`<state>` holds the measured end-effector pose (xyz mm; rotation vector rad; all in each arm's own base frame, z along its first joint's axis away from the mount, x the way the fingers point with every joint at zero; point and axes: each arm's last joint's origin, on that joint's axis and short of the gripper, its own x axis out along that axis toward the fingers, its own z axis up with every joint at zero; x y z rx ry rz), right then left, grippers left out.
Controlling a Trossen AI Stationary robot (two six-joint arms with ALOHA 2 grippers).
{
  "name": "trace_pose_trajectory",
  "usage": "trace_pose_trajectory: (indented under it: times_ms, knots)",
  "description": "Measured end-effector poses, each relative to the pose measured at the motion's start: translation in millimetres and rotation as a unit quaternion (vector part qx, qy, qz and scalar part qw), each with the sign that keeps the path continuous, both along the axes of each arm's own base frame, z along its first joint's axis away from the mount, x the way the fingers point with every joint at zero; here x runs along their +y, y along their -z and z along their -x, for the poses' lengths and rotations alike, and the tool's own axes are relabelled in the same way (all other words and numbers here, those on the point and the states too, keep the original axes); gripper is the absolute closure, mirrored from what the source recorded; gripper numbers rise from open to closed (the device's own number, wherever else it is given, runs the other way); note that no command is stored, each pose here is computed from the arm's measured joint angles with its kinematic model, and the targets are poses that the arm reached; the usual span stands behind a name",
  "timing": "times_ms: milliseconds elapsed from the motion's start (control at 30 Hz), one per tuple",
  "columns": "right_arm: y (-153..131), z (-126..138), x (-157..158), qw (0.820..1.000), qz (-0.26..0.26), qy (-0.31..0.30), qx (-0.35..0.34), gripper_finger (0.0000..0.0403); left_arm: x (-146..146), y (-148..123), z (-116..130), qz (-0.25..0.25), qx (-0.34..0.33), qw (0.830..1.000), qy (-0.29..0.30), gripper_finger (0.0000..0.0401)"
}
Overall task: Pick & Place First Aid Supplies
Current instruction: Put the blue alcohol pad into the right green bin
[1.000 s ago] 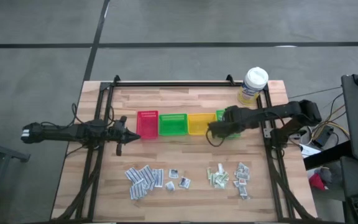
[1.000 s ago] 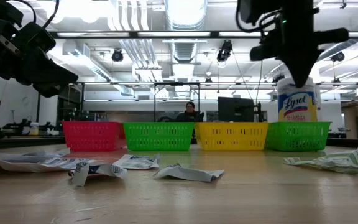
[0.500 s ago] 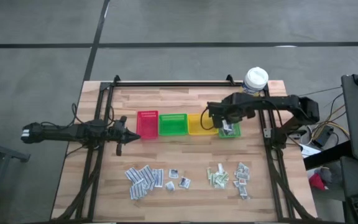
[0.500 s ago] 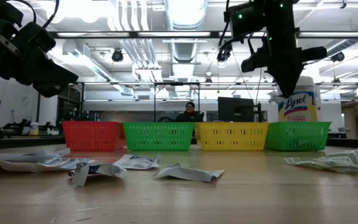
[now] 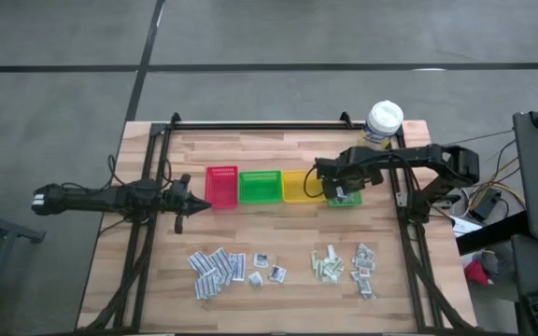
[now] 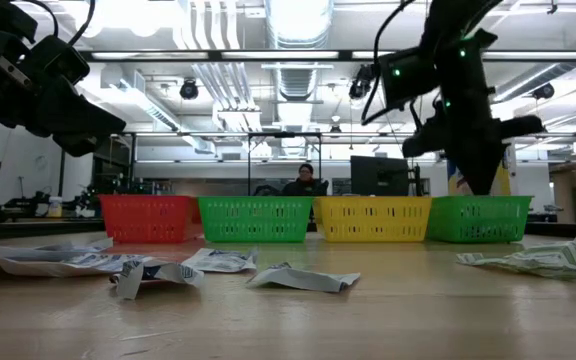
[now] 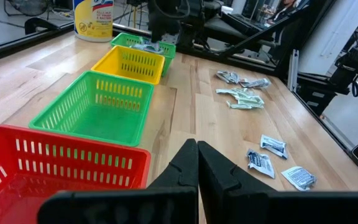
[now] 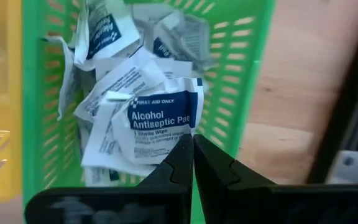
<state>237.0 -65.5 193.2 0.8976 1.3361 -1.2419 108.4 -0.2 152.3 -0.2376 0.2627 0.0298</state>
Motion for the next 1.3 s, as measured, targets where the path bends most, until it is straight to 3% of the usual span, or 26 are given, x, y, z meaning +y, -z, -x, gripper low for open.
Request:
trace_pose_trajectory:
  times_ms: [700,1100,1300]
  knots:
    - [12.1,6.2,1.1,1.0,0.006,-0.013,0.013,0.0391,0.0,0.0,0.0,0.0,0.0,1.0,0.0,0.0401]
    - [12.5,6.6,1.4,0.998,-0.001,-0.051,0.019,0.0309,0.0,0.0,0.0,0.0,0.0,1.0,0.0,0.0401]
    - [-1.1,3.9,0.8,0.998,-0.008,-0.06,0.03,0.0288,0.0,0.0,0.0,0.0,0.0,1.0,0.0,0.0401]
